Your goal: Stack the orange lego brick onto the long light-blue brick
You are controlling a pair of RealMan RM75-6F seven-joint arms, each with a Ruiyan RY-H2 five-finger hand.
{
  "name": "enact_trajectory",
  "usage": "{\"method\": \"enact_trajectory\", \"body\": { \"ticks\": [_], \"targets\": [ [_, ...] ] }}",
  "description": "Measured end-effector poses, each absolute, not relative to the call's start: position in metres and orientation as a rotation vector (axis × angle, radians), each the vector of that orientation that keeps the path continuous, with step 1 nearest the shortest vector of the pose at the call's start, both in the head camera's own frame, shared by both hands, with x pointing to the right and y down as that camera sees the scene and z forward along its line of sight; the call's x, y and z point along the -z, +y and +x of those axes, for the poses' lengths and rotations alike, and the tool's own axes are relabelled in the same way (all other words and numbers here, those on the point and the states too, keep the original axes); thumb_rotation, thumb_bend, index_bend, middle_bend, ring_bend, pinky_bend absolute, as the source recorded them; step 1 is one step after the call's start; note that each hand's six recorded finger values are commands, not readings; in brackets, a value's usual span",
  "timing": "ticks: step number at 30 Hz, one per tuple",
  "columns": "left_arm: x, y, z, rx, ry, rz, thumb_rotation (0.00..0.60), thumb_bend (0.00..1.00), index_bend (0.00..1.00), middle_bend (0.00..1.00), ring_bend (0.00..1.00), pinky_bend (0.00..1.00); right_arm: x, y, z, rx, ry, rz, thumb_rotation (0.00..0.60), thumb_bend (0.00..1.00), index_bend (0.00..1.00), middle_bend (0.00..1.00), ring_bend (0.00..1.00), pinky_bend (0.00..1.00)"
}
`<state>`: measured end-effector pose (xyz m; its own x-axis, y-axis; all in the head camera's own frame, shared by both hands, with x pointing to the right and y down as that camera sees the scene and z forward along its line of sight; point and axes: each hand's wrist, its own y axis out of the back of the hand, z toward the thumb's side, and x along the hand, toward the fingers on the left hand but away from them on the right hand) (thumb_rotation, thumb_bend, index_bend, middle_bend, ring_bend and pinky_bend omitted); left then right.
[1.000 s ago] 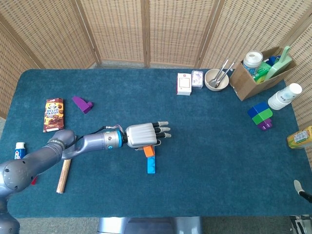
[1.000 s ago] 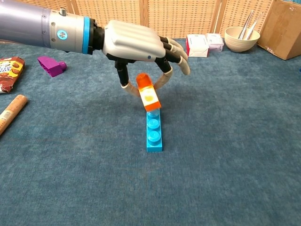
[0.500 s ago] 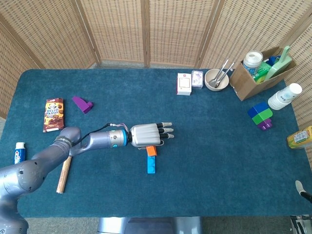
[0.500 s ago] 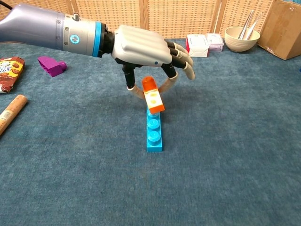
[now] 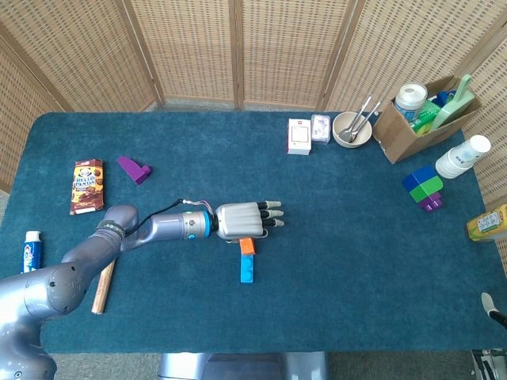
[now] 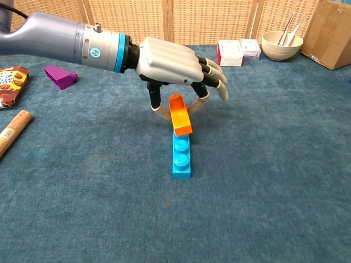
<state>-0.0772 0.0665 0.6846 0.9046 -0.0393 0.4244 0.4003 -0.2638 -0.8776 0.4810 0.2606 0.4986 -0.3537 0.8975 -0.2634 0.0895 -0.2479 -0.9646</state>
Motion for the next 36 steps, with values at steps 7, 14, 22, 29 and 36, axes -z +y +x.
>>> {"method": "enact_trajectory", "body": {
  "ticks": [7,14,22,29,36],
  "targets": [
    [-0.6837,0.0661,-0.0784,0.427,-0.271,-1.803,0.6,0.34,0.59,0.14,0.01,0.0,-0.499,0.2603,0.4801,-1.666,-1.379,-1.238,0.599,0.22,0.08,0.14,0.0,0.0],
    [-0.684,0.068,-0.0779,0.421,-0.278,-1.8,0.6,0.34,0.59,0.14,0.01,0.0,-0.4985,0.2605,0.4801,-1.665,-1.381,-1.233,0.599,0.22,0.08,0.14,0.0,0.0],
    [-0.6841,0.0688,-0.0751,0.412,-0.288,-1.786,0.6,0.34,0.59,0.14,0.01,0.0,-0.4981,0.2621,0.4814,-1.67,-1.384,-1.228,0.598,0.22,0.08,0.14,0.0,0.0],
    [-0.682,0.0665,-0.0733,0.403,-0.287,-1.759,0.6,0.34,0.58,0.14,0.01,0.0,-0.499,0.2616,0.4811,-1.668,-1.384,-1.232,0.599,0.22,0.08,0.14,0.0,0.0],
    [-0.6788,0.0661,-0.0712,0.393,-0.286,-1.747,0.6,0.34,0.57,0.14,0.01,0.0,-0.4972,0.2637,0.4828,-1.67,-1.392,-1.226,0.597,0.22,0.08,0.14,0.0,0.0]
  ]
}}
